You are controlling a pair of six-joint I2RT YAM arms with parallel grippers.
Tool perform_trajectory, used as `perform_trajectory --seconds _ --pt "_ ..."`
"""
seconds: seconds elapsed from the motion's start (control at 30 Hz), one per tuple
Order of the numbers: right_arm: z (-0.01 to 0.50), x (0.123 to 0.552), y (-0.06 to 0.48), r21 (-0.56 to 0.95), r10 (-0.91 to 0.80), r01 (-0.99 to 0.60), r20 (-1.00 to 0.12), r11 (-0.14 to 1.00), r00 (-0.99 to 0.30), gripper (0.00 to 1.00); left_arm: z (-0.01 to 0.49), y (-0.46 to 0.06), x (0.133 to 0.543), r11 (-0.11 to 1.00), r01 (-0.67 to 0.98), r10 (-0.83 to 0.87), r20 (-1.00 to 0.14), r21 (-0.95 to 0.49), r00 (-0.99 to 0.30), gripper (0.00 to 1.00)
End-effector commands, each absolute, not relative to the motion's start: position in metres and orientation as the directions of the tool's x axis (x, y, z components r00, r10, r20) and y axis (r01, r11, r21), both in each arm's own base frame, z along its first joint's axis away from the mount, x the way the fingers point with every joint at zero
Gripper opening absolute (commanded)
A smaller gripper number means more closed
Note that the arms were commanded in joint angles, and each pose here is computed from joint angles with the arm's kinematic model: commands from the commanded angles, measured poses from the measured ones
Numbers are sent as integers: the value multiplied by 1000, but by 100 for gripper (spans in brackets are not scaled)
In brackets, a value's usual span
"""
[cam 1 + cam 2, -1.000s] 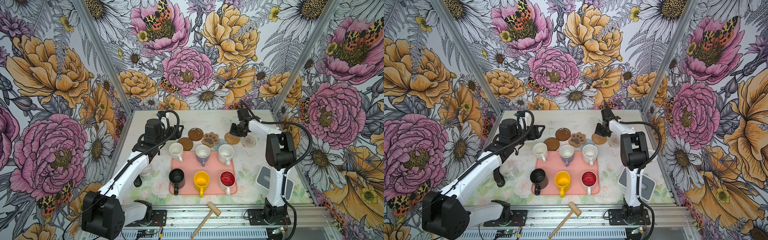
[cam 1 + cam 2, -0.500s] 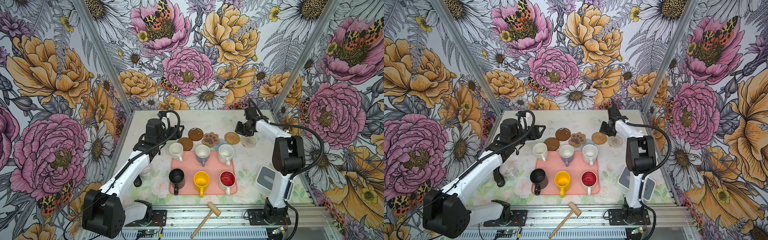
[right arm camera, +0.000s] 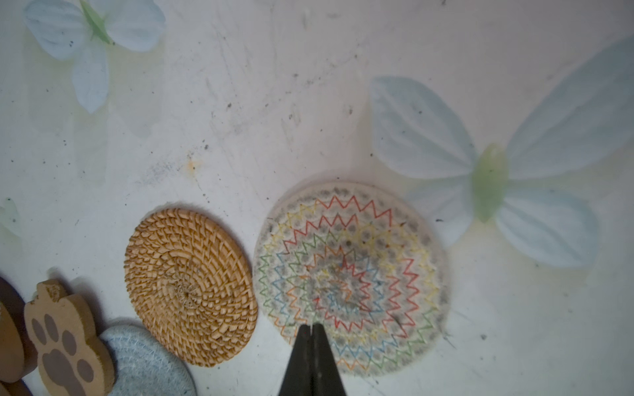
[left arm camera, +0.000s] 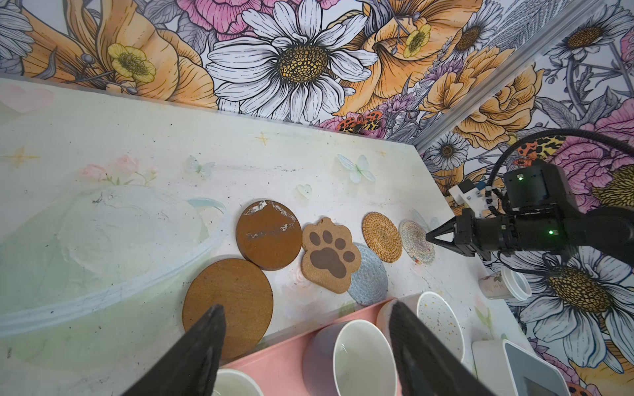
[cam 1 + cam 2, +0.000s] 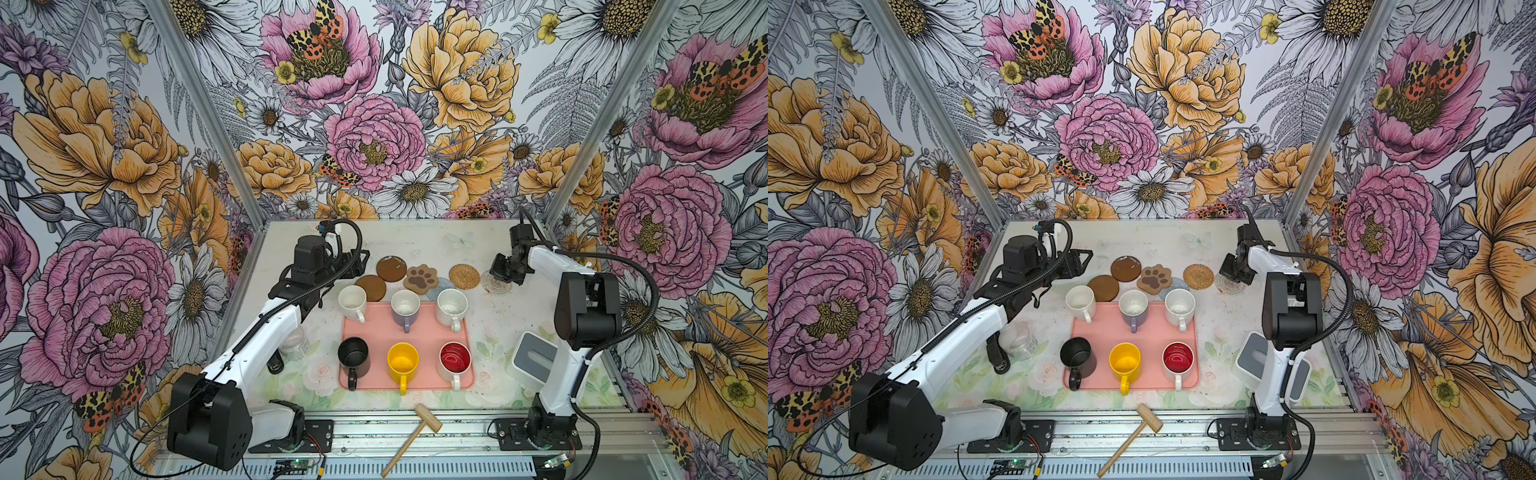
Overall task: Place cups on coasters
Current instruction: Move the coaster to the top-right of the table.
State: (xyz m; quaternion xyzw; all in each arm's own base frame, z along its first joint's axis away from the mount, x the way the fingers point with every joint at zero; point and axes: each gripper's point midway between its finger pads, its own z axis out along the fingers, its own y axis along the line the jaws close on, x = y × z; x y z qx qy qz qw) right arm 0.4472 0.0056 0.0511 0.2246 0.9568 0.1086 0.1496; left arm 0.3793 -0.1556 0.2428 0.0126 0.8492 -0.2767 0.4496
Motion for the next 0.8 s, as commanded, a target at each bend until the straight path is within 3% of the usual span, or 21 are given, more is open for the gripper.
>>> perform_trajectory --seconds 0.0,0.77 --pt "37 452 -2 258 476 420 -222 870 -851 0 255 -161 386 840 273 -247 -778 -469 -578 77" --pt "13 473 -15 257 515 464 -195 848 -835 0 255 -160 388 853 251 -252 -782 -458 -570 77"
